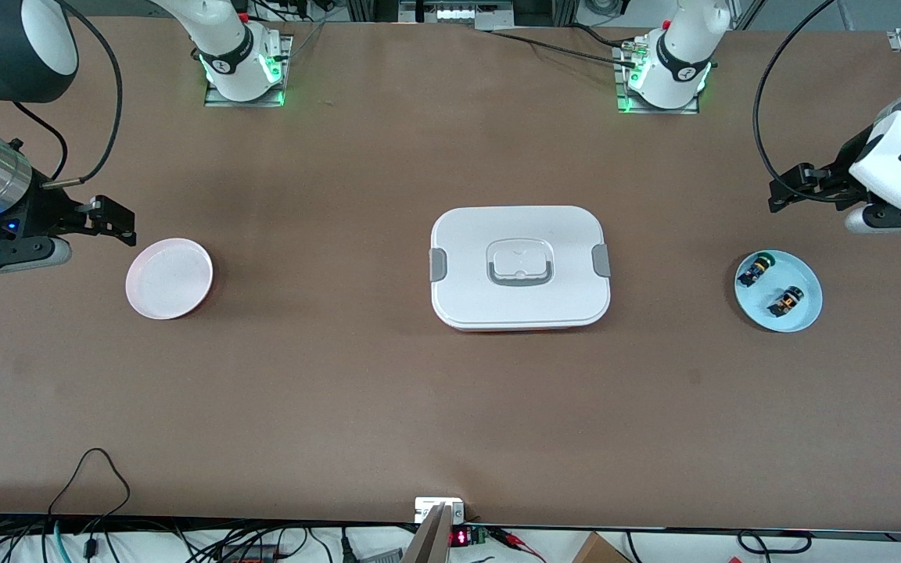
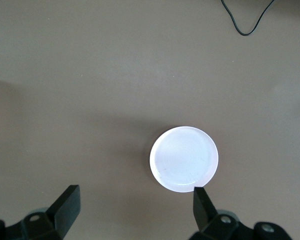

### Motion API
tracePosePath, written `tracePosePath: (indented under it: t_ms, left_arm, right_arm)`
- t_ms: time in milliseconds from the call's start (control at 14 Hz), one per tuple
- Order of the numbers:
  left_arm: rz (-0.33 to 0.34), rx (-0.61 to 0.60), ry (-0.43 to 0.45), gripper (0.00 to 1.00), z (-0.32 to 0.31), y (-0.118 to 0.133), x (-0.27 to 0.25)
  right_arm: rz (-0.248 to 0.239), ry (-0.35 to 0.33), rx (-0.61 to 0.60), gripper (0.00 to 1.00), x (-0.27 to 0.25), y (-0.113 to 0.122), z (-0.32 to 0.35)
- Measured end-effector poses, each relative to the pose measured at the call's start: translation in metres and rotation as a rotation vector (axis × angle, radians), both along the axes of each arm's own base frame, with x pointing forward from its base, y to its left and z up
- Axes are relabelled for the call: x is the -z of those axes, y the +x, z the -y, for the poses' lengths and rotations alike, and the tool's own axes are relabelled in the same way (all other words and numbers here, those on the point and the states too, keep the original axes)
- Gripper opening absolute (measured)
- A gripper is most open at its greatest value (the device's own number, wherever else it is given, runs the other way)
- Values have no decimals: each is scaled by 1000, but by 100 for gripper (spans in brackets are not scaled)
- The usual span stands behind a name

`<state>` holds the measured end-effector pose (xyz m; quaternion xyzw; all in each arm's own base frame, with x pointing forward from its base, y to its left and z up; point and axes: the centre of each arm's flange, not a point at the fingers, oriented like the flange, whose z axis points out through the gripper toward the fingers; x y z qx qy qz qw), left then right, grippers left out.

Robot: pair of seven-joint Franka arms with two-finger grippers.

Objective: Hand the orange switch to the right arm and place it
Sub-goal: 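Move the left gripper toward the light-blue dish of switches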

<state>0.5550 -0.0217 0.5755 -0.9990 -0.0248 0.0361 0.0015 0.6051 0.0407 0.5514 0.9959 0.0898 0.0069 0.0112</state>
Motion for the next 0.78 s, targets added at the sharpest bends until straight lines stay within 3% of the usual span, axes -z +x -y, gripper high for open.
tracePosePath:
  t_ms: [498, 783]
  left_arm:
    - [5, -7, 0, 100, -3, 1, -3]
    - [-27, -21, -1, 100, -11, 8, 14]
  right_arm:
    - [0, 0, 0, 100, 0, 0, 0]
    - [2, 0, -3, 100, -1, 0, -2]
